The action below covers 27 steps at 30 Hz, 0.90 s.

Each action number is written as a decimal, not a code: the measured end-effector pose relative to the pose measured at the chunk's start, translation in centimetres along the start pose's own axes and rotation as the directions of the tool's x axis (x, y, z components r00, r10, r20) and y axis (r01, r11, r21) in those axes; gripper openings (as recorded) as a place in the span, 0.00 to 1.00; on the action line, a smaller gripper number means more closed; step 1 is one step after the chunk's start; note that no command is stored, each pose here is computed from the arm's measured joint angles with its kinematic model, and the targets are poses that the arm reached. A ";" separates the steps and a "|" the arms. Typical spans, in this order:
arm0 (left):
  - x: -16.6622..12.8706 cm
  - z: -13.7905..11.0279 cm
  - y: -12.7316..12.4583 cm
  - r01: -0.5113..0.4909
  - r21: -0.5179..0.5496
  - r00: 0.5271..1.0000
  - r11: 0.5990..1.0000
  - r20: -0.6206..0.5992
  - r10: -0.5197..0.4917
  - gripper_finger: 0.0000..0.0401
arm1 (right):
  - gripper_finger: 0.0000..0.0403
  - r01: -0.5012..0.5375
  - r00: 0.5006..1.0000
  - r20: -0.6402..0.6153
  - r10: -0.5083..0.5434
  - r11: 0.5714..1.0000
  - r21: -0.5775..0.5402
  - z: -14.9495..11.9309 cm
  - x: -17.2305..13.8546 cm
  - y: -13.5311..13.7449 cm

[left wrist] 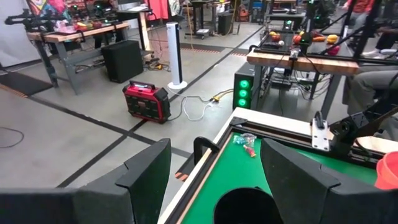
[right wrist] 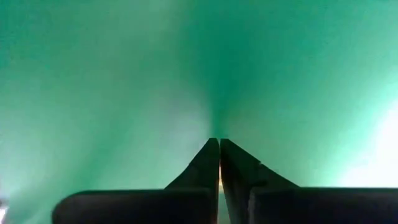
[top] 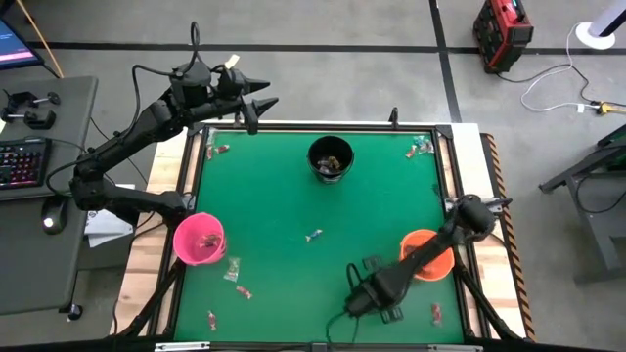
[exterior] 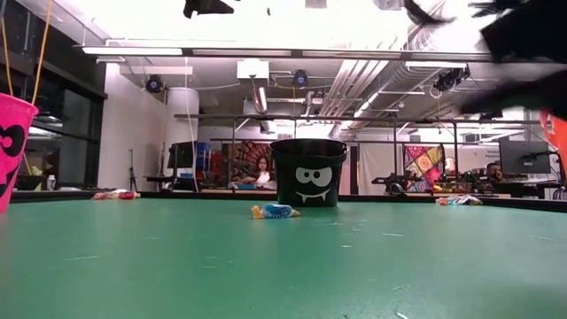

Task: Sort candy by brand, put in halloween buckets
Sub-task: Put the green candy into the black bucket

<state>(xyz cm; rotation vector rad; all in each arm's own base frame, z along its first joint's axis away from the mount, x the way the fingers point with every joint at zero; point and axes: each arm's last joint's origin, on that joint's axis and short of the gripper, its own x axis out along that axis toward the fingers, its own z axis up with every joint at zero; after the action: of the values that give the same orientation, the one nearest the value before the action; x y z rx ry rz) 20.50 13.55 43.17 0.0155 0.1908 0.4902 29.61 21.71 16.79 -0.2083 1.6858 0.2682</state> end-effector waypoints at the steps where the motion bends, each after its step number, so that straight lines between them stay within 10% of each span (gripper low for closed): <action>1: 0.0 0.0 0.0 -0.004 0.000 1.000 1.000 0.000 0.004 0.59 | 0.00 0.018 1.000 0.025 -0.018 1.000 -0.003 0.0 -0.9 -0.4; 18: -0.2 0.1 -0.3 0.075 -0.058 0.997 0.995 0.008 -0.075 0.59 | 0.00 0.395 0.915 0.122 -0.384 0.914 -0.091 -4.0 -10.0 -10.0; 27: -0.5 -0.8 -1.0 0.267 -0.202 0.956 0.942 -0.072 -0.286 0.59 | 0.00 0.418 0.834 0.298 -0.464 0.885 0.207 -3.6 -10.6 -22.3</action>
<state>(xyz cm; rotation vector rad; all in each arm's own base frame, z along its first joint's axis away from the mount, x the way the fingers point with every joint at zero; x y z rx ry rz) 20.38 12.39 42.40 -0.2216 0.2400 0.2261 34.03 -0.84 26.51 -0.4211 1.2602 -0.1537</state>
